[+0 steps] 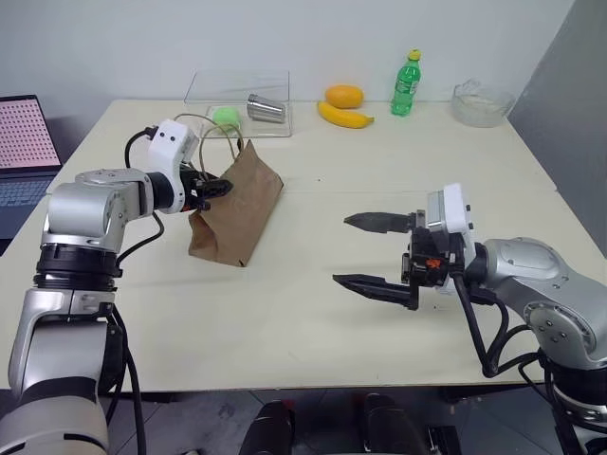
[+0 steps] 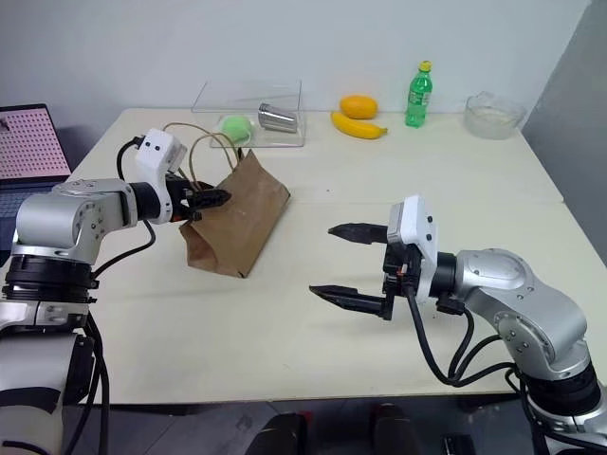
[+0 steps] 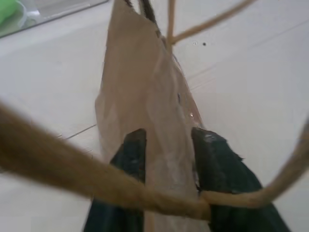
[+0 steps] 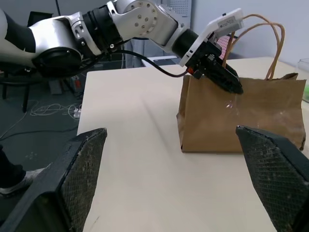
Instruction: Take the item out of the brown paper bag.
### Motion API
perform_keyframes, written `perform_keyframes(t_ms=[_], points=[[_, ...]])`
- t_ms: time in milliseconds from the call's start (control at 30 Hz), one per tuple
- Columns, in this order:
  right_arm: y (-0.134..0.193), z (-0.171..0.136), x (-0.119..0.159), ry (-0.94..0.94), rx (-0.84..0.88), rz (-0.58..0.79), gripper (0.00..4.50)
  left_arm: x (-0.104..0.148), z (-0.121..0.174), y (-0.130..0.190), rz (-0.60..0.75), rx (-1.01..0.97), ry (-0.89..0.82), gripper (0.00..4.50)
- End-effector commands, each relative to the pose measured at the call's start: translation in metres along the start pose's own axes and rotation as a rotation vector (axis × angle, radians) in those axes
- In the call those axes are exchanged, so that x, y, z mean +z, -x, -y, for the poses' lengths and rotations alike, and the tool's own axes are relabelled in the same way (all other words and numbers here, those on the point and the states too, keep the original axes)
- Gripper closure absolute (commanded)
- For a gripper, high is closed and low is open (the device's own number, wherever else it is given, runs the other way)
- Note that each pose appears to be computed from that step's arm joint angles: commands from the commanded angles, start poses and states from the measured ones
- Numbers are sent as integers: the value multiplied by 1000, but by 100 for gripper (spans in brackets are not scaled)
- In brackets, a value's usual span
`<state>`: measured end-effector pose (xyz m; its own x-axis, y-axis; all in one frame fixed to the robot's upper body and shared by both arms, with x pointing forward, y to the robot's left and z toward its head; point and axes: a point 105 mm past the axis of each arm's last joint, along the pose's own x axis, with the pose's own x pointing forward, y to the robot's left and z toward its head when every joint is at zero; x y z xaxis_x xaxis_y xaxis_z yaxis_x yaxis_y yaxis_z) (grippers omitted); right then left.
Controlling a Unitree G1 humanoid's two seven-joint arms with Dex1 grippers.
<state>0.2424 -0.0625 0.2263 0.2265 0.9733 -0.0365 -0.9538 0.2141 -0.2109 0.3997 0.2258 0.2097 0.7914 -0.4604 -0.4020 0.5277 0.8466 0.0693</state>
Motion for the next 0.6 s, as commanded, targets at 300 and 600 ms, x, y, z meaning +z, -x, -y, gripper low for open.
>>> perform_keyframes(t_ms=[300, 600], points=[[4, -4, 14, 48, 17, 30, 0, 35, -3, 15, 42, -144, -146, 448], [6, -4, 9, 62, -65, 41, 0, 70, 34, 1, 167, -429, -533, 448]])
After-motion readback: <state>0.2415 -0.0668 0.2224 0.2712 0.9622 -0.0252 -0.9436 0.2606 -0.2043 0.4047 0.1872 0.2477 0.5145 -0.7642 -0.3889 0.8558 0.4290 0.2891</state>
